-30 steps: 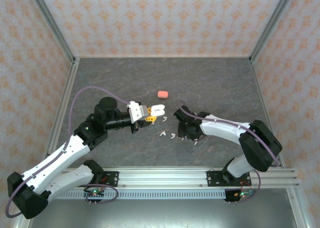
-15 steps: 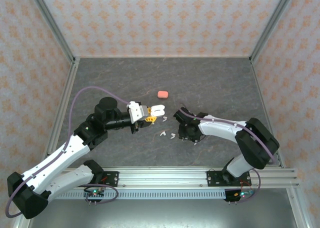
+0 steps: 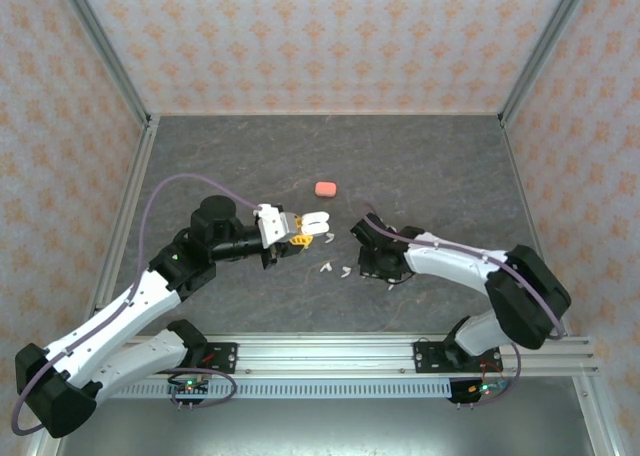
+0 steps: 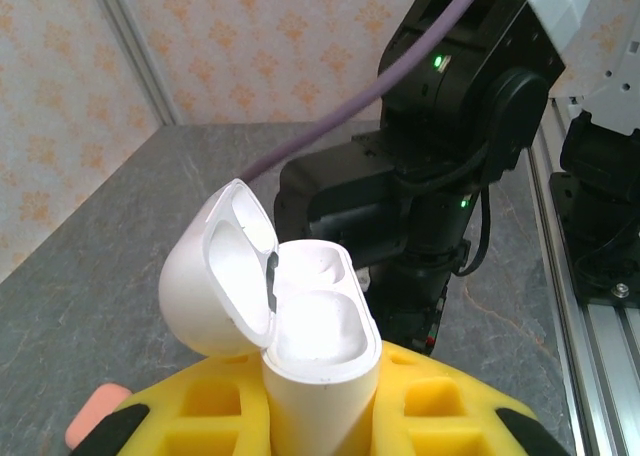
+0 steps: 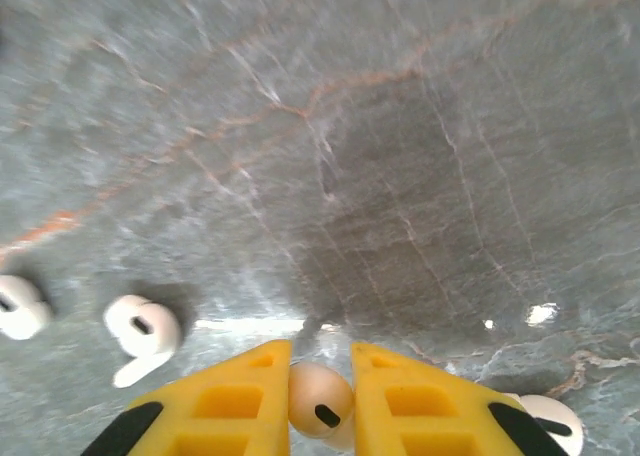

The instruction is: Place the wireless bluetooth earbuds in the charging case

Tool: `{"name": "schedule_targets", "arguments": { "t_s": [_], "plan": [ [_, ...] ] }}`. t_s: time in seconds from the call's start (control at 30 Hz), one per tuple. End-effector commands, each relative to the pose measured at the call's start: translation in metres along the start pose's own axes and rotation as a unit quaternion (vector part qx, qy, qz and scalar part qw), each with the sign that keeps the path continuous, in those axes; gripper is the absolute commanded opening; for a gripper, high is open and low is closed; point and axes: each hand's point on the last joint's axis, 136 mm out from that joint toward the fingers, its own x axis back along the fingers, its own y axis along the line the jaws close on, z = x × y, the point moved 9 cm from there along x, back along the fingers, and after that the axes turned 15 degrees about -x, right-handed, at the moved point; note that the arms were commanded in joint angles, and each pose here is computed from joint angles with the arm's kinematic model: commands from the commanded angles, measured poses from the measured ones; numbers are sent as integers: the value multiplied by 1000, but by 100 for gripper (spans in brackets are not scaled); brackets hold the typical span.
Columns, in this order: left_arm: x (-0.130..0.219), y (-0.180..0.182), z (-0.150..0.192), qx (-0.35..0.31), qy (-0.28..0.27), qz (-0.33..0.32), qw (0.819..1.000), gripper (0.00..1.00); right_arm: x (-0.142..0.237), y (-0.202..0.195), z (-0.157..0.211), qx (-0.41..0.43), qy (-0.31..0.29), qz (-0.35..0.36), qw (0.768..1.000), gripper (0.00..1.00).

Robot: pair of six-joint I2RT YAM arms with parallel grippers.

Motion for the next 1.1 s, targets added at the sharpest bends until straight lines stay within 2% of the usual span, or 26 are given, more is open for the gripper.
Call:
{"name": "schedule_targets", "arguments": {
  "t_s": [0.0,0.13,0.3,0.6,0.77,1.07],
  "plan": [
    [-1,4,-2,-2,-9,-26,1000,0,25,5,-10,17,-59,-33,998,18],
    [-6,5,1,15,-16,-32,999,0,60,11,-21,35,-120,-87,988,18],
    [-11,8,2,34,-43,-47,997,0,123,24,-30,61,-195,-211,956,18],
    [-20,15,5,69,-77,-63,993,0,203,52,-32,141,-232,-327,905,17],
    [-26,18,8,83,-85,-60,991,0,231,81,-21,212,-242,-335,885,17],
    [-29,20,13,90,-81,-49,991,0,239,118,-6,296,-238,-317,869,17]
  ]
}}
